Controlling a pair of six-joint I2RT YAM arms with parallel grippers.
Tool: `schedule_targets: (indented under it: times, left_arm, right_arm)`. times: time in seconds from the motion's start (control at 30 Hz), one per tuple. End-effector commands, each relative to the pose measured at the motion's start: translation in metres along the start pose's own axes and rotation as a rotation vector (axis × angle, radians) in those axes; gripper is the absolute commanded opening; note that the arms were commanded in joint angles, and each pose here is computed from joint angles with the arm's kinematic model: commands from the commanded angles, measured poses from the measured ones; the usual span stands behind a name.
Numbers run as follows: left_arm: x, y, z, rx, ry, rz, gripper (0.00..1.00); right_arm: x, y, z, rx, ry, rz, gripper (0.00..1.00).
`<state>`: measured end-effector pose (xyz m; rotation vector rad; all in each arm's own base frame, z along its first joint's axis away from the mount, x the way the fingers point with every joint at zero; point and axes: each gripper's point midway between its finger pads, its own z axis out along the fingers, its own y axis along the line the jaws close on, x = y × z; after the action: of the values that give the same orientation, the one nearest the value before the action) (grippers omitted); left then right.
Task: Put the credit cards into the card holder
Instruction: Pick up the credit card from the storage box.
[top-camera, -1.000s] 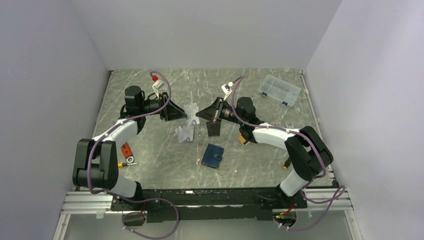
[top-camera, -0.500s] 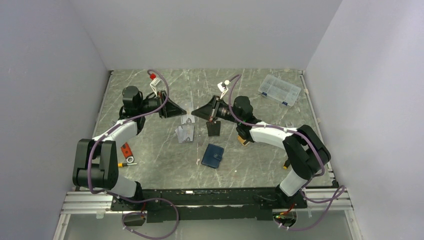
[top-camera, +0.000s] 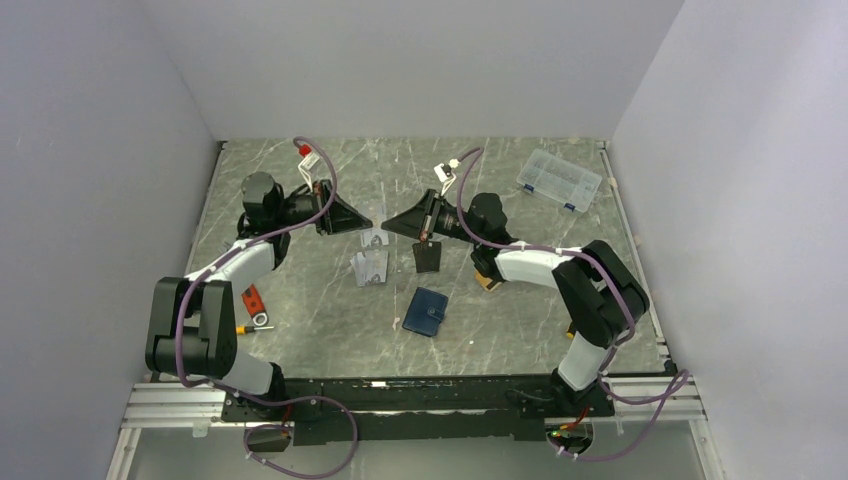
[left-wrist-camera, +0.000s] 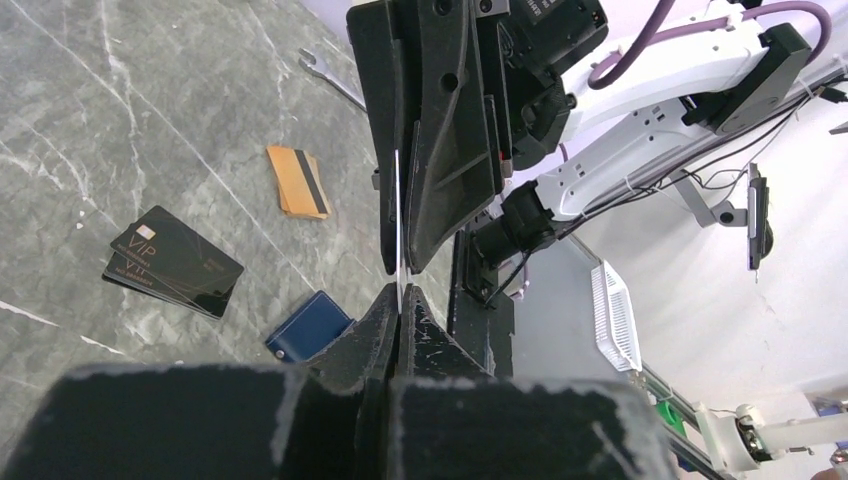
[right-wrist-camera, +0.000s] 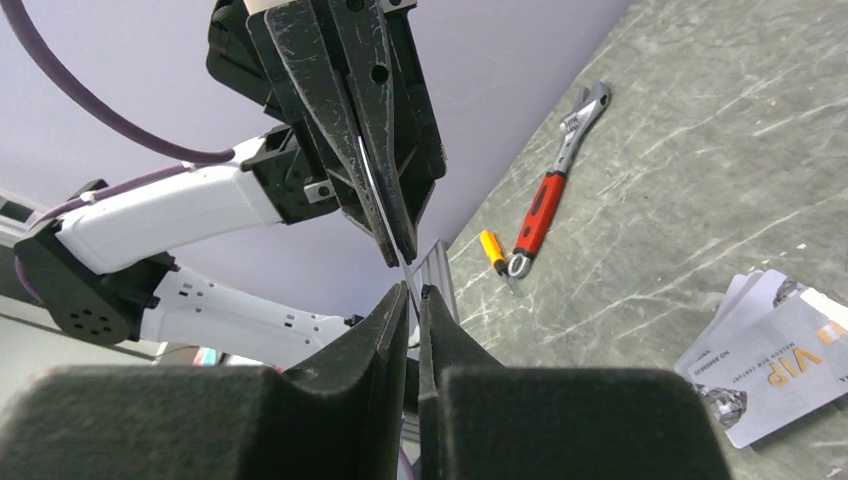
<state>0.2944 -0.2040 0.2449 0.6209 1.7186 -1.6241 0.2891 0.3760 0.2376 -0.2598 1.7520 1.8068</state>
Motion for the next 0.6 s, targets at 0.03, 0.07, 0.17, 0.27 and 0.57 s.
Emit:
schedule_targets:
  times: [0.03, 0.07, 0.17, 0.27, 0.57]
  left_arm:
    - [-0.007, -0.018, 0.003, 0.068, 0.003, 0.058, 0.0]
    - [-0.008, -0.019, 0.003, 0.075, -0.001, 0.06, 0.0]
    - [-0.011, -0.022, 0.004, 0.092, -0.013, 0.049, 0.0]
    - [-0.013, -0.024, 0.004, 0.101, -0.025, 0.054, 0.0]
    - [-0.016, -0.025, 0.004, 0.063, -0.03, 0.095, 0.0]
  right_arm:
    - [-0.002, 0.032, 0.009, -0.09, 0.023, -0.066, 0.09]
    - [-0.001, 0.032, 0.01, -0.089, 0.025, -0.071, 0.07]
    - [0.003, 0.035, 0.012, -0.101, 0.031, -0.083, 0.06]
    - [0.008, 0.041, 0.015, -0.116, 0.052, -0.102, 0.03]
    - [0.018, 0.049, 0.026, -0.114, 0.095, -0.132, 0.13]
